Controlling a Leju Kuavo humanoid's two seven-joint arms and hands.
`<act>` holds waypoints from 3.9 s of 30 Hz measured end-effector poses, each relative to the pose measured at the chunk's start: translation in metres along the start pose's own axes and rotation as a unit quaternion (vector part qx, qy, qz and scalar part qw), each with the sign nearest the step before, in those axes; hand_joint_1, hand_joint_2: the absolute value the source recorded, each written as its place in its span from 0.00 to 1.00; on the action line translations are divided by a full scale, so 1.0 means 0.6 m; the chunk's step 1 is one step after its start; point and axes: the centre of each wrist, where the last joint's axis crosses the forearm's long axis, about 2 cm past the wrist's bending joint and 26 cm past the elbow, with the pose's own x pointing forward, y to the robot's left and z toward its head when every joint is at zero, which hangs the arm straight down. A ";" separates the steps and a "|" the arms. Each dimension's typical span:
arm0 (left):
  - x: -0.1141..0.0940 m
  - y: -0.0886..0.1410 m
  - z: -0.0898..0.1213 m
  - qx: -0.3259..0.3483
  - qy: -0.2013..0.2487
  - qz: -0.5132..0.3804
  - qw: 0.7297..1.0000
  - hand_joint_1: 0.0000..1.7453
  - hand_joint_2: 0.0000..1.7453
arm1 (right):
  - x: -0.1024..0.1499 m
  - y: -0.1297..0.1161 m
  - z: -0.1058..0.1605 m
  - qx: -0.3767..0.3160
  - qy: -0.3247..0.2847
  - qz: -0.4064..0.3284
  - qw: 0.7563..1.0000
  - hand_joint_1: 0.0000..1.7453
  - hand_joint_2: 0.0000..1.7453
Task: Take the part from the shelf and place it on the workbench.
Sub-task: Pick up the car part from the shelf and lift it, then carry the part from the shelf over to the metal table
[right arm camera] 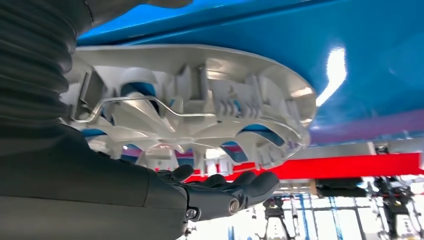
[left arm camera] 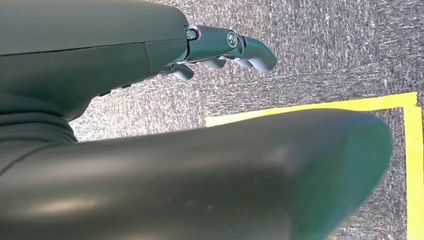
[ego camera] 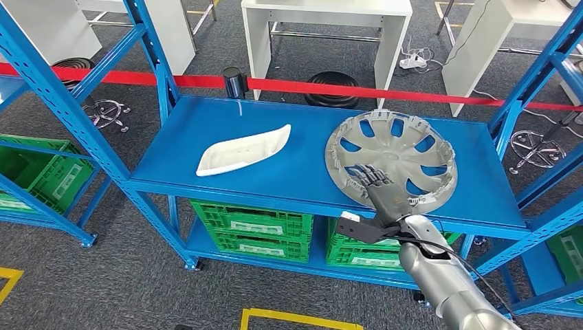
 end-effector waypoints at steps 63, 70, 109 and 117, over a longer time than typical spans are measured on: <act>0.000 0.000 0.000 0.003 -0.011 -0.001 1.000 0.00 0.00 | -0.003 -0.038 0.040 -0.182 -0.090 -0.220 0.954 1.00 1.00; -0.002 -0.001 0.000 -0.015 -0.031 0.007 0.999 0.00 0.75 | 0.020 -0.042 0.044 -0.213 -0.112 -0.311 0.919 1.00 1.00; -0.005 -0.003 0.003 0.053 -0.058 -0.005 0.997 0.00 1.00 | 0.082 -0.054 0.062 -0.144 -0.302 -0.633 0.698 1.00 1.00; -0.002 -0.007 0.002 0.036 -0.058 -0.005 0.998 0.00 1.00 | 0.088 -0.053 0.068 -0.140 -0.311 -0.635 0.693 1.00 1.00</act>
